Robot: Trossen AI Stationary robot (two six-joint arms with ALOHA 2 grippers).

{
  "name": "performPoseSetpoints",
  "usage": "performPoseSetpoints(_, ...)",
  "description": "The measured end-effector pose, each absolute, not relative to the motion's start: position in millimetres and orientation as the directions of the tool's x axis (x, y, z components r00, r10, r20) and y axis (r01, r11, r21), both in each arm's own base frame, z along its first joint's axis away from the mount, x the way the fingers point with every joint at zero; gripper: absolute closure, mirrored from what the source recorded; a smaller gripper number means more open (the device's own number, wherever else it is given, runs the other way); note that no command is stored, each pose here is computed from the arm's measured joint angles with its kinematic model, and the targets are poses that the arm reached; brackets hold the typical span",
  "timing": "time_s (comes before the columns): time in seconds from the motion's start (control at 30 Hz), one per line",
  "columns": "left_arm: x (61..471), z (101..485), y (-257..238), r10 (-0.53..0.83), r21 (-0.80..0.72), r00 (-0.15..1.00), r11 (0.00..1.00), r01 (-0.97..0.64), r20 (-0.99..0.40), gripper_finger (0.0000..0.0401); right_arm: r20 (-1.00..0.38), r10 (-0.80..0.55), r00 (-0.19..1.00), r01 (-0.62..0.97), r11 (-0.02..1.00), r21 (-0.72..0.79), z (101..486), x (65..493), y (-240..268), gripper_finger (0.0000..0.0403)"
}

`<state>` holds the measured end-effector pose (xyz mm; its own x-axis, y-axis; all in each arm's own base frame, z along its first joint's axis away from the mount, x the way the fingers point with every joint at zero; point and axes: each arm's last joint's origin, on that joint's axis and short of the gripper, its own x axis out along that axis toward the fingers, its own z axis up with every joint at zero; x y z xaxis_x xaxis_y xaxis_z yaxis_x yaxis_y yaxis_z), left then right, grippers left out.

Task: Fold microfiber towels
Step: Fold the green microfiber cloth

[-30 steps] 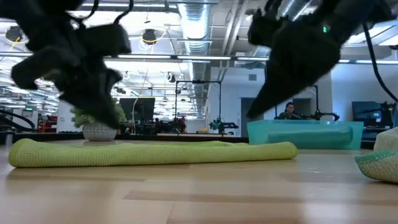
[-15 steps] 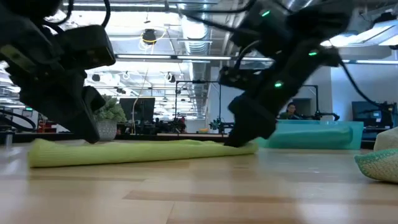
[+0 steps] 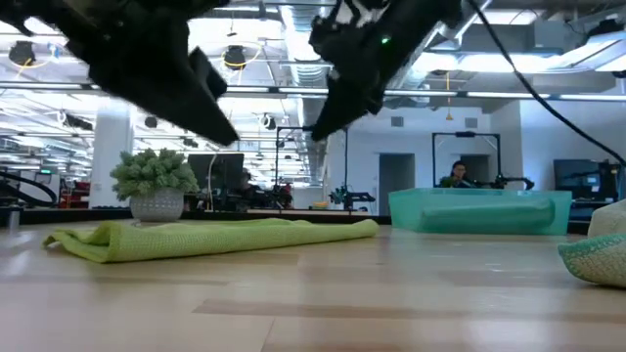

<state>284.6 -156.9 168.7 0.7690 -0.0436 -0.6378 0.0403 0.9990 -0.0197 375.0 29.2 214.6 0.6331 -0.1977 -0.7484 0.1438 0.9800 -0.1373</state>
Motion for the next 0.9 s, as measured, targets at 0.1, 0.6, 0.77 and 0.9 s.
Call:
performPoseSetpoints(0.1,272.4,175.9,-146.8,0.085,0.104,0.716,0.994,-0.018,-0.693,0.0401,-0.793,-0.198,0.576,0.121,0.98,-0.157,187.7,362.9,59.6,0.0395)
performPoseSetpoints(0.6,266.3,119.1,-136.9,0.077,-0.002,0.633,0.992,-0.124,-0.771,0.0401,-0.735,-0.218,0.642,0.205,0.973,-0.109,105.6,367.1,60.8,0.0395)
performPoseSetpoints(0.77,285.0,109.5,-149.2,-0.03,-0.118,0.702,0.99,-0.078,-0.712,0.0401,-0.723,-0.258,0.641,0.225,0.964,-0.144,103.4,374.7,36.5,0.0395)
performPoseSetpoints(0.9,311.0,105.8,-158.3,-0.058,-0.101,0.725,0.995,-0.016,-0.687,0.0401,-0.704,-0.297,0.645,0.269,0.951,-0.154,116.7,381.9,9.0,0.0395)
